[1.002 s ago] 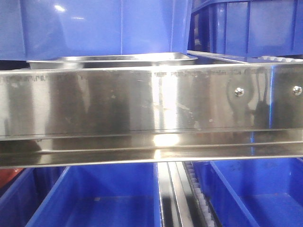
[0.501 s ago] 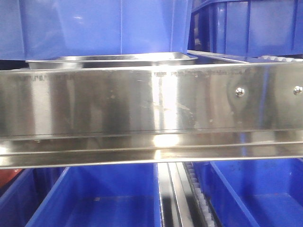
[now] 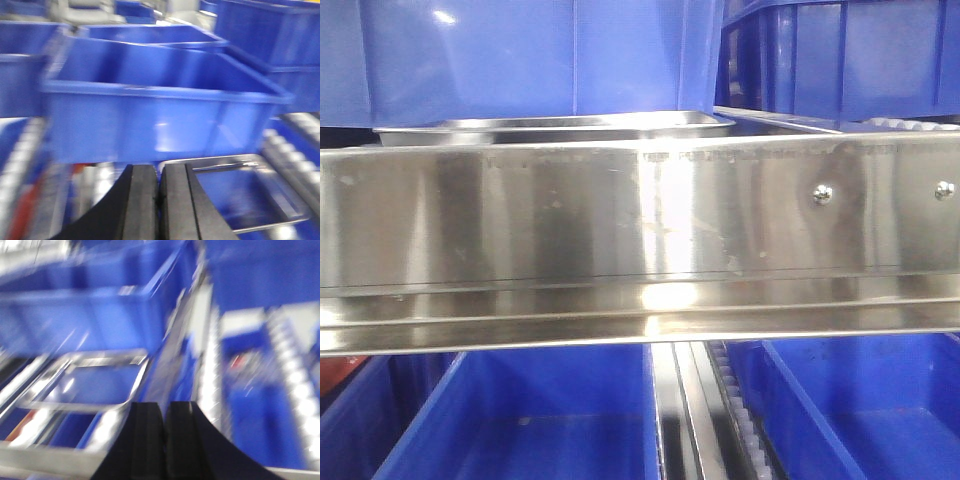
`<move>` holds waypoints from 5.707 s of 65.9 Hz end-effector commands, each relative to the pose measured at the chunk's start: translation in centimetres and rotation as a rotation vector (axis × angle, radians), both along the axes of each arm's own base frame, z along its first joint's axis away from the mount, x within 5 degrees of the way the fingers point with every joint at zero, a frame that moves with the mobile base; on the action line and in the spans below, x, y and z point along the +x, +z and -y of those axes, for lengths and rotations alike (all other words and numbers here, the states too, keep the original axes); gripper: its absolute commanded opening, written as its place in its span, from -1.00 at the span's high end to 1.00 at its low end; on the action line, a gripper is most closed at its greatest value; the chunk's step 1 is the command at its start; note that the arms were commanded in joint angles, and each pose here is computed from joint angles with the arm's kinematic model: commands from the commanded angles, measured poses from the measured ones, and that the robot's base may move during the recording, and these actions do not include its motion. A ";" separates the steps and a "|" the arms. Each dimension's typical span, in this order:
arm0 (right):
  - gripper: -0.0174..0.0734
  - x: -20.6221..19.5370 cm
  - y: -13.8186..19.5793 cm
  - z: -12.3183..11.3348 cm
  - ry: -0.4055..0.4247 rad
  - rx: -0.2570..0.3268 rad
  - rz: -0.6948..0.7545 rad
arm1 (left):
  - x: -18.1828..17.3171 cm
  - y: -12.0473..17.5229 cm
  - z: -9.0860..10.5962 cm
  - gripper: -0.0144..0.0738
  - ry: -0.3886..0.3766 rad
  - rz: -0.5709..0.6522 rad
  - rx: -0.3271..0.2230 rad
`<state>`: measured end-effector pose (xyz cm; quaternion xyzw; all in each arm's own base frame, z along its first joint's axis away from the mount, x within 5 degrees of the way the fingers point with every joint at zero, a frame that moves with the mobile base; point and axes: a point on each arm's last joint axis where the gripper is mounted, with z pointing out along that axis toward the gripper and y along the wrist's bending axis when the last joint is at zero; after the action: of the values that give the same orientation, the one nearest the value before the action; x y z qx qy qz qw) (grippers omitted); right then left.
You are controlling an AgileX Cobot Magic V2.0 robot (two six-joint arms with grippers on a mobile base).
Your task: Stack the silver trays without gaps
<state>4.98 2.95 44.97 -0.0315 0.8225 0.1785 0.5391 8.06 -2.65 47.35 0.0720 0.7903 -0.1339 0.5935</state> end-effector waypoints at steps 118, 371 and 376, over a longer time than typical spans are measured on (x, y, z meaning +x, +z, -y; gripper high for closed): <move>-0.63 29.5 -11.0 -14.7 0.271 -0.256 -0.585 | 23.0 -15.0 11.5 0.00 -0.032 -0.720 0.261; 0.76 29.2 -12.1 -14.9 0.294 -0.262 -0.686 | 22.1 -14.4 13.4 0.71 -0.091 -0.670 0.276; 0.76 28.8 -11.4 -14.7 0.296 -0.260 -0.676 | 21.9 -14.2 13.2 0.71 -0.090 -0.673 0.277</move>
<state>34.70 17.55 31.92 -0.1409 0.9635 0.1365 0.1822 30.55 -15.65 32.13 0.1288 0.9539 -0.0575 0.2650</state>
